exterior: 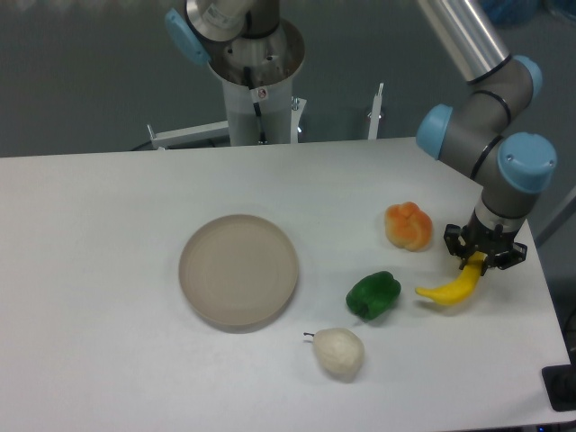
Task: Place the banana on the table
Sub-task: 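Lower the held banana down onto the table beside the green pepper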
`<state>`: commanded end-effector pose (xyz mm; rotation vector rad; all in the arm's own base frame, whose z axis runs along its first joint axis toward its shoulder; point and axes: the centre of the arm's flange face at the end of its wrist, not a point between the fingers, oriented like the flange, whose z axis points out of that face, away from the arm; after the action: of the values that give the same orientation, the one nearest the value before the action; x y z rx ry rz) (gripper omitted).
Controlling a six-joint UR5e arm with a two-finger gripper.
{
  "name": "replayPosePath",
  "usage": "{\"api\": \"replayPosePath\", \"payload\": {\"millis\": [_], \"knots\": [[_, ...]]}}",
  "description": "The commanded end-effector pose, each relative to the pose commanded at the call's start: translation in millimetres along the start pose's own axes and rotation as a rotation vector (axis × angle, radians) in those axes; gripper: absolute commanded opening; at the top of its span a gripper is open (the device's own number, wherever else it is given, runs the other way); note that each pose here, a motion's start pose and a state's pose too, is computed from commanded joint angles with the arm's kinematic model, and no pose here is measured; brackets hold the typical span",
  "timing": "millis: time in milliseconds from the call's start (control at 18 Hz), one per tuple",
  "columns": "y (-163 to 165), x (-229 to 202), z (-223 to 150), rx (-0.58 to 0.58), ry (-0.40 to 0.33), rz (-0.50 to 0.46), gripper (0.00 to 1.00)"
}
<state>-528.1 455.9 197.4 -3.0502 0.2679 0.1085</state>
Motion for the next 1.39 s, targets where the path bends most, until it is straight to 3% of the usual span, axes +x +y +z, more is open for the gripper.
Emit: {"api": "replayPosePath", "payload": {"millis": [1167,1222,1389], "knots": [[-0.4,0.7,6.3,-0.004,0.008,0.067,0.37],[-0.5,0.7,5.3,-0.004,0.007,0.067,0.39],[-1.2,-1.0,3.3,-0.002,0.001,0.066,0.57]]}}
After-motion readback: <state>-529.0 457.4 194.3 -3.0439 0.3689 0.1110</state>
